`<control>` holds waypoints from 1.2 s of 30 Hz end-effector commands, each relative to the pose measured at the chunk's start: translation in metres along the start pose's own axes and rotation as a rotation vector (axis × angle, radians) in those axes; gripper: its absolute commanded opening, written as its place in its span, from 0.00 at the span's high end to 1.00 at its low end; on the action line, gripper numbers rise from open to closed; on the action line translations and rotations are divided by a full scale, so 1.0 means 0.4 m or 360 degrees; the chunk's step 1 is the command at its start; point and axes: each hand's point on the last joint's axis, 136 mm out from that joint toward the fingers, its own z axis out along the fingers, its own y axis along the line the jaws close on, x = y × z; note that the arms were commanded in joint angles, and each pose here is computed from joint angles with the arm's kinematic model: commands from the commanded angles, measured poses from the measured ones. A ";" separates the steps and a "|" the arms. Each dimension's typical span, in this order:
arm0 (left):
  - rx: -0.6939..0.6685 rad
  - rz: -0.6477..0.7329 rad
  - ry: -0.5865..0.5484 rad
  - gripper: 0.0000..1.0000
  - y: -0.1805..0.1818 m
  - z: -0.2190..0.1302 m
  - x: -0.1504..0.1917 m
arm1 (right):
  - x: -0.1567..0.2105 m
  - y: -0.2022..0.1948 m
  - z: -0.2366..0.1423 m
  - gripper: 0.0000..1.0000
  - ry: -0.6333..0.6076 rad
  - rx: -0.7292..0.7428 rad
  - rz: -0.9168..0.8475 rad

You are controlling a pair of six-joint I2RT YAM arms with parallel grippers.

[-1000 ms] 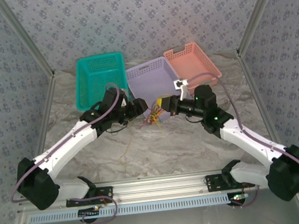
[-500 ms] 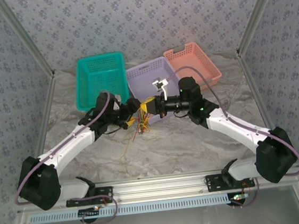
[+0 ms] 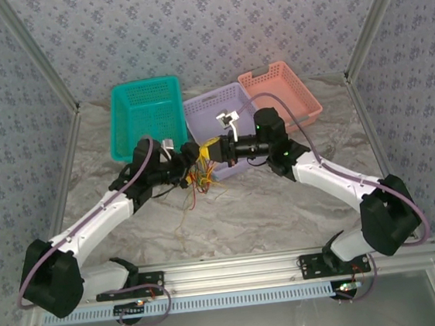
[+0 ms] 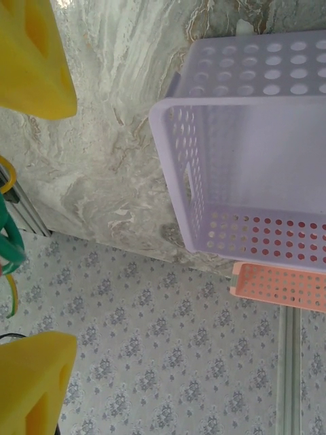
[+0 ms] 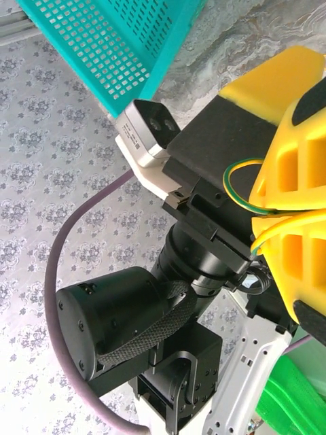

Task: Untangle the cables

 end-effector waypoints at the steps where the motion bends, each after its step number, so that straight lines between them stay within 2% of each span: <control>1: 0.0012 -0.0038 0.0005 0.26 0.000 -0.002 0.000 | -0.063 0.035 -0.005 1.00 -0.0085 -0.0064 -0.0084; 3: 0.0047 -0.0056 -0.0026 0.40 -0.001 -0.004 -0.006 | -0.064 0.033 -0.005 1.00 -0.0090 -0.0056 -0.0083; 4: 0.0054 -0.0060 -0.0047 0.53 -0.001 -0.007 -0.012 | -0.064 0.031 -0.006 1.00 -0.0092 -0.0051 -0.0080; 5: 0.0054 -0.0061 -0.0074 0.74 -0.001 -0.013 -0.020 | -0.062 0.028 -0.007 1.00 -0.0091 -0.0043 -0.0077; 6: 0.0038 -0.0069 -0.0101 0.91 0.004 -0.021 -0.028 | -0.059 0.023 -0.009 1.00 -0.0089 -0.0031 -0.0068; 7: 0.0024 -0.0080 -0.0143 1.00 0.009 -0.035 -0.043 | -0.054 0.018 -0.014 1.00 -0.0090 -0.0011 -0.0062; 11: 0.0032 -0.0115 -0.0333 1.00 0.014 -0.110 -0.120 | -0.025 -0.010 -0.066 1.00 -0.0112 0.0158 -0.0019; 15: 0.0111 -0.0143 -0.0495 1.00 -0.011 -0.185 -0.188 | 0.046 -0.047 -0.114 1.00 -0.0093 0.0382 0.0059; 19: 0.0156 -0.0138 -0.0525 1.00 -0.057 -0.207 -0.232 | 0.136 -0.041 -0.110 1.00 0.0013 0.0504 0.0077; 24: 0.0229 -0.0120 -0.0610 1.00 -0.114 -0.227 -0.279 | 0.236 -0.083 -0.106 1.00 0.0055 0.0726 0.0175; 27: 0.0288 -0.0107 -0.0687 1.00 -0.142 -0.256 -0.308 | 0.275 -0.133 -0.138 1.00 -0.0019 0.0889 0.0267; 30: 0.0243 -0.0056 -0.0717 1.00 -0.151 -0.274 -0.318 | 0.289 -0.169 -0.188 1.00 -0.0123 0.1028 0.0341; 36: 0.0075 -0.0006 -0.0786 1.00 -0.095 -0.293 -0.325 | 0.291 -0.205 -0.313 1.00 -0.0300 0.1260 0.0460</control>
